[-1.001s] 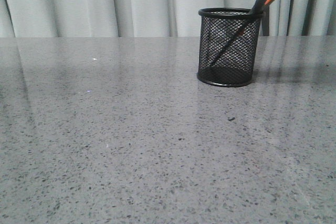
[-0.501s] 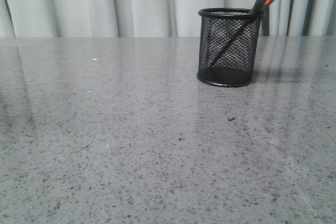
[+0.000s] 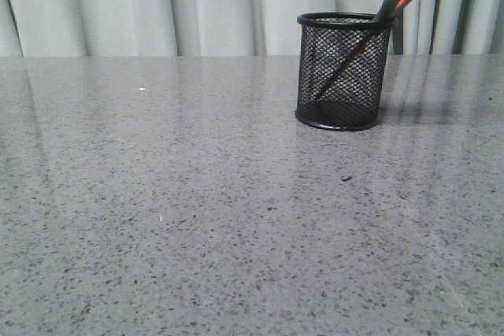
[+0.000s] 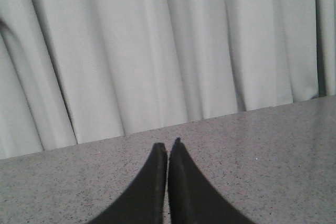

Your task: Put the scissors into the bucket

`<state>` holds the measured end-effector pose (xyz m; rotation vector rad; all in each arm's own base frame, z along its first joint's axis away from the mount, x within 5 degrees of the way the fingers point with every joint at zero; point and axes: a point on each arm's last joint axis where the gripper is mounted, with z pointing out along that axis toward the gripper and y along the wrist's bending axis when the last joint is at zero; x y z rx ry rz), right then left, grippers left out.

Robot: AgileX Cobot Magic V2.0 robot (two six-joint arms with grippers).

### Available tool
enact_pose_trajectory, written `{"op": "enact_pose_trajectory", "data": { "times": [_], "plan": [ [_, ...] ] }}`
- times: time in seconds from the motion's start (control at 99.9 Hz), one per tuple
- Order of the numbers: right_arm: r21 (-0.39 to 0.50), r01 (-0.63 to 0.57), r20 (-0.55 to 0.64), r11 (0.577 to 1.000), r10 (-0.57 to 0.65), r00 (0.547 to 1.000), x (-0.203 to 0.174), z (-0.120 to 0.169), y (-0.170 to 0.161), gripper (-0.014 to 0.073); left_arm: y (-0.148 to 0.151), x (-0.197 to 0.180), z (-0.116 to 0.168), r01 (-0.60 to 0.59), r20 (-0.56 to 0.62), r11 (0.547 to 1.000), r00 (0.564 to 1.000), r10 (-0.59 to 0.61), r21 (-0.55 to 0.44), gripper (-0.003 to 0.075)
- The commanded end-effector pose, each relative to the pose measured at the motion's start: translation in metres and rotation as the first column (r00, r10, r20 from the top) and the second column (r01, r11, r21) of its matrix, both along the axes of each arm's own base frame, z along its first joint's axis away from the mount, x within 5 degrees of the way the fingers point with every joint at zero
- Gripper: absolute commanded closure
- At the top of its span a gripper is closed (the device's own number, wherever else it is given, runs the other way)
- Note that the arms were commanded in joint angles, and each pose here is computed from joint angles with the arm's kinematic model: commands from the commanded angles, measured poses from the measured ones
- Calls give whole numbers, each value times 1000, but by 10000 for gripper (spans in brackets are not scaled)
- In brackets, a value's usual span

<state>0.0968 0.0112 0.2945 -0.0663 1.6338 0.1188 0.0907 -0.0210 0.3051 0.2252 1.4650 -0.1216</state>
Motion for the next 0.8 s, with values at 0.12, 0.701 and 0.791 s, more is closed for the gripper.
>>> {"op": "enact_pose_trajectory", "data": {
  "times": [0.12,0.701,0.791],
  "plan": [
    [-1,27,79,1000,-27,996,0,11,-3,664,3,-1,14,-21,108,998,994,27,-58,741],
    [-1,27,77,1000,-27,997,0,11,-3,664,3,-1,14,-20,106,998,994,26,-57,741],
    [-1,27,77,1000,-27,997,0,11,-3,664,3,-1,14,-20,106,998,994,26,-57,741]
  ]
}}
